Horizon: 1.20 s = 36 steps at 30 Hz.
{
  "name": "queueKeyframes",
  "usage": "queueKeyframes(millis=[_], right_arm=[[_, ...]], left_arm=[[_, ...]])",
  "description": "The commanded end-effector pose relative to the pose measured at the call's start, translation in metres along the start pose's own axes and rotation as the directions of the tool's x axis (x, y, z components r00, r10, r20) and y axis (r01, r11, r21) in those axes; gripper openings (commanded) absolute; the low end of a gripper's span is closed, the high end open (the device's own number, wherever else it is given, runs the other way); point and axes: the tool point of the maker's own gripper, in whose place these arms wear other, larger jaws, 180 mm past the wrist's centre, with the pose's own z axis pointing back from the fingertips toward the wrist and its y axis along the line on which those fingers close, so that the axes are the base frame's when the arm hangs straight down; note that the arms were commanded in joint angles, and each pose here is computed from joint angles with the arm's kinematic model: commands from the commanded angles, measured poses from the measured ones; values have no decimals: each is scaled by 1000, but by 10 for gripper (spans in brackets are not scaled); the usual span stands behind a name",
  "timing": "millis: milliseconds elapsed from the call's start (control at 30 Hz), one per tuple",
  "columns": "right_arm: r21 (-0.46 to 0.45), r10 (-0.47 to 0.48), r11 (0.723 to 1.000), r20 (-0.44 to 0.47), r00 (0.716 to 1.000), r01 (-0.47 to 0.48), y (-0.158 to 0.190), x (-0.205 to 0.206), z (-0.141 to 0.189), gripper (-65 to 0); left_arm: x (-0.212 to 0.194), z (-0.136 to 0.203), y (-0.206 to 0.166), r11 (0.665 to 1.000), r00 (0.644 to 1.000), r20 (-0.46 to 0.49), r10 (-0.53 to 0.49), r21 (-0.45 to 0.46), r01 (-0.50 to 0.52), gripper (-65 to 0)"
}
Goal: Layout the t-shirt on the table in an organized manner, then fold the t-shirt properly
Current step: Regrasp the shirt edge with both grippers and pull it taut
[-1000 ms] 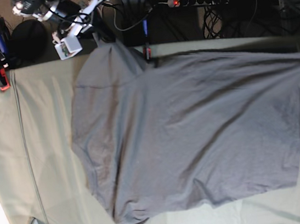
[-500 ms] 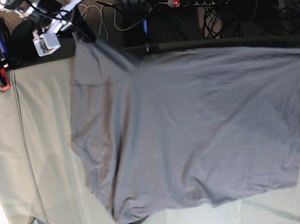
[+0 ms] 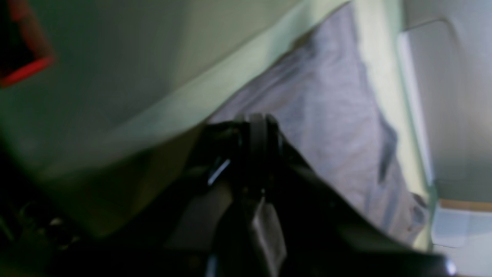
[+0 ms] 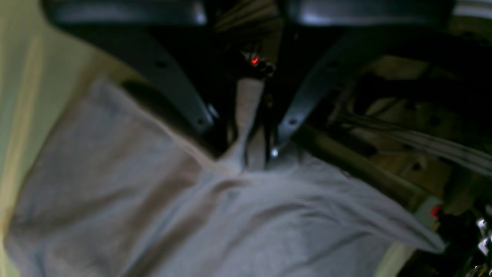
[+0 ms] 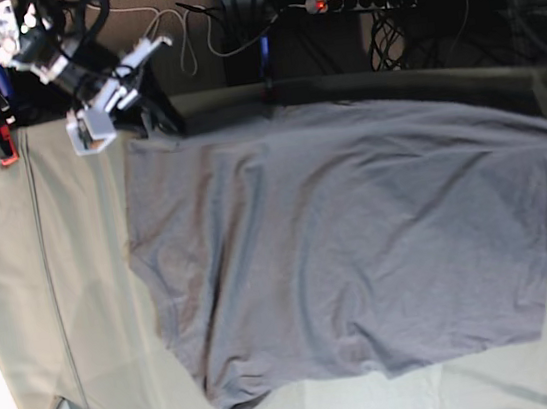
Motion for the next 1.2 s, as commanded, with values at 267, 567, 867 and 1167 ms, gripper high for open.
queueKeyframes(millis=[267, 567, 867, 1167], right_arm=[[-20, 106, 994, 23, 994, -106, -48, 50, -46, -650], [-63, 117, 992, 68, 991, -113, -94, 91, -86, -650], [-103, 87, 992, 68, 994, -79, -138, 118, -117, -650], [-117, 43, 993, 55, 998, -36, -154, 118, -130, -650]], left_arm=[[56, -31, -63, 991, 985, 122, -119, -43, 125, -649], [36, -59, -99, 963, 964, 62, -259, -57, 263, -649], [21, -79, -93, 957, 956, 67, -284, -45, 287, -649], [18, -94, -100, 954, 954, 61, -293, -51, 296, -649]])
